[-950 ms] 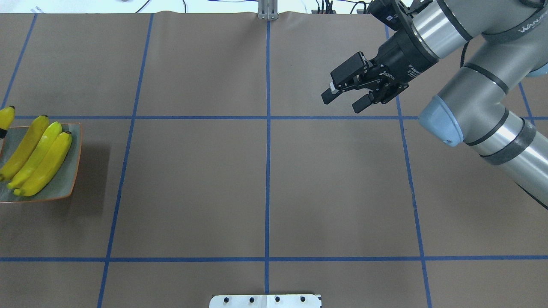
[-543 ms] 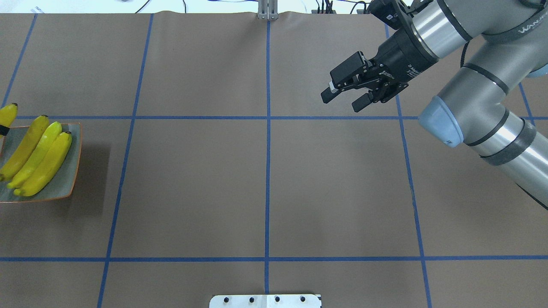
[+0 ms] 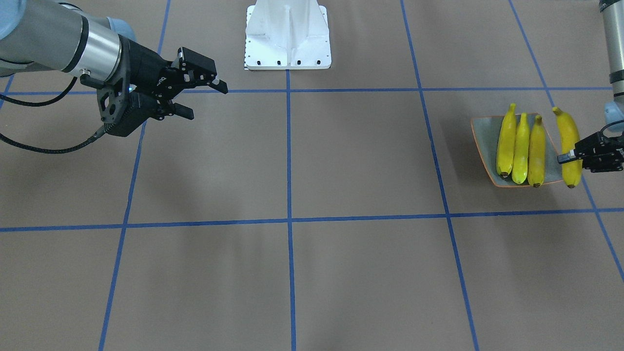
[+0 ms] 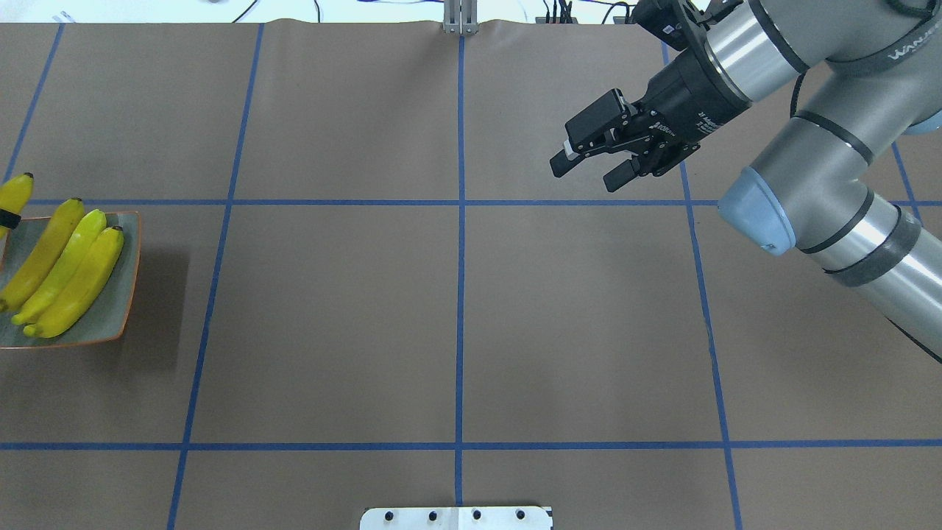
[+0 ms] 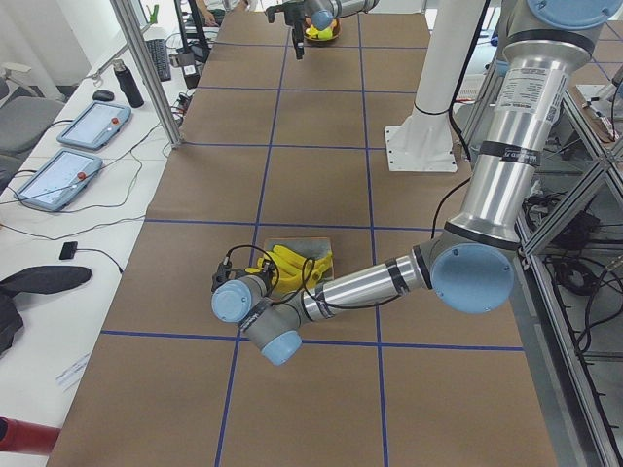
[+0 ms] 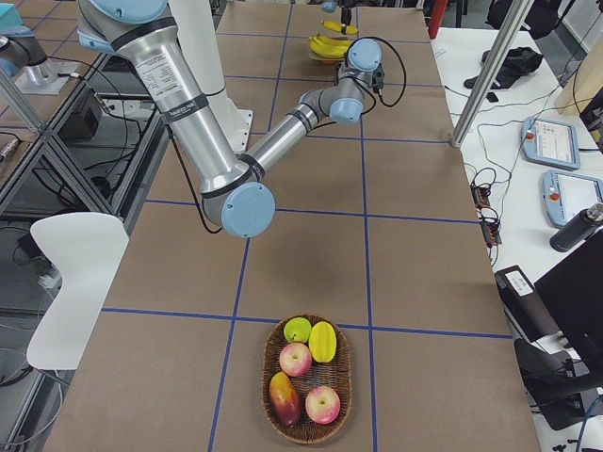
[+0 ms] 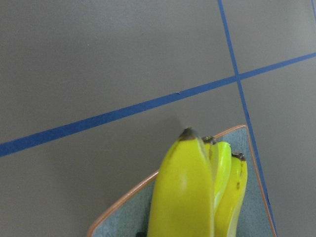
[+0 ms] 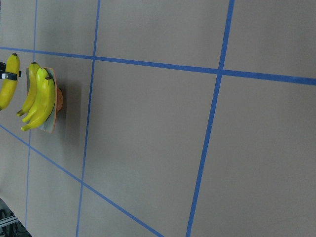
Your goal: Transfer all bananas from basket to plate
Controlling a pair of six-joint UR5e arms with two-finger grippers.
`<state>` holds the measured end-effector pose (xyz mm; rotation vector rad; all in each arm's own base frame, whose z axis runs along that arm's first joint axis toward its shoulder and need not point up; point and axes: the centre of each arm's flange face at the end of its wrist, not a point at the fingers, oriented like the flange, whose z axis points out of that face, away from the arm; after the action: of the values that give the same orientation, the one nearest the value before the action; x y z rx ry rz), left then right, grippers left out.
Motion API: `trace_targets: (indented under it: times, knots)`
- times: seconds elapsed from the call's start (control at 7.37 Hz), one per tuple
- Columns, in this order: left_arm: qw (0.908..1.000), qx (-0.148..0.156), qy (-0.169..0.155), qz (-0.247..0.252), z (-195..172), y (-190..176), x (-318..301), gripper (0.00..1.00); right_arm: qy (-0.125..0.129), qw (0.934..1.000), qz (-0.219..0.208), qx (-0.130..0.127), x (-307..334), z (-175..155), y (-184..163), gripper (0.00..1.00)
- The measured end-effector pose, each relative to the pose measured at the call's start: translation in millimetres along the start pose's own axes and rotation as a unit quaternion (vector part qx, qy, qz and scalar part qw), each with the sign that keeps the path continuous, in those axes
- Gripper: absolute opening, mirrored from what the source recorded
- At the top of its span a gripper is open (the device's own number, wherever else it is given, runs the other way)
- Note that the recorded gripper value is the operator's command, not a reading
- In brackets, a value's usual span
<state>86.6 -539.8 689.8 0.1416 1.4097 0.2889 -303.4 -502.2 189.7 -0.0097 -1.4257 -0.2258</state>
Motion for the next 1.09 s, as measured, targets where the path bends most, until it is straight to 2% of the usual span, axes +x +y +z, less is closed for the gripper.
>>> trace_targets:
  times: [0.41, 0.54, 0.68, 0.81, 1.09]
  knots:
    - [0.9999, -0.015, 0.003, 0.006, 19, -7, 7, 0.00, 0.002, 1.0000, -0.004, 0.006, -4, 4, 3, 1.00]
    - [0.9998, -0.018, 0.004, 0.009, 22, -10, 9, 0.18, 0.001, 1.0000, -0.005, 0.006, -5, 4, 4, 1.00]
    - [0.9997, -0.019, 0.005, 0.014, 24, -11, 10, 0.68, 0.001, 1.0000, -0.005, 0.007, -5, 4, 4, 1.00]
    - [0.9996, -0.019, 0.005, 0.021, 25, -10, 10, 0.84, 0.001, 1.0000, -0.006, 0.007, -6, 4, 5, 1.00]
    - [0.9994, -0.019, 0.005, 0.028, 25, -10, 10, 0.93, -0.001, 0.9999, -0.007, 0.008, -8, 3, 7, 1.00]
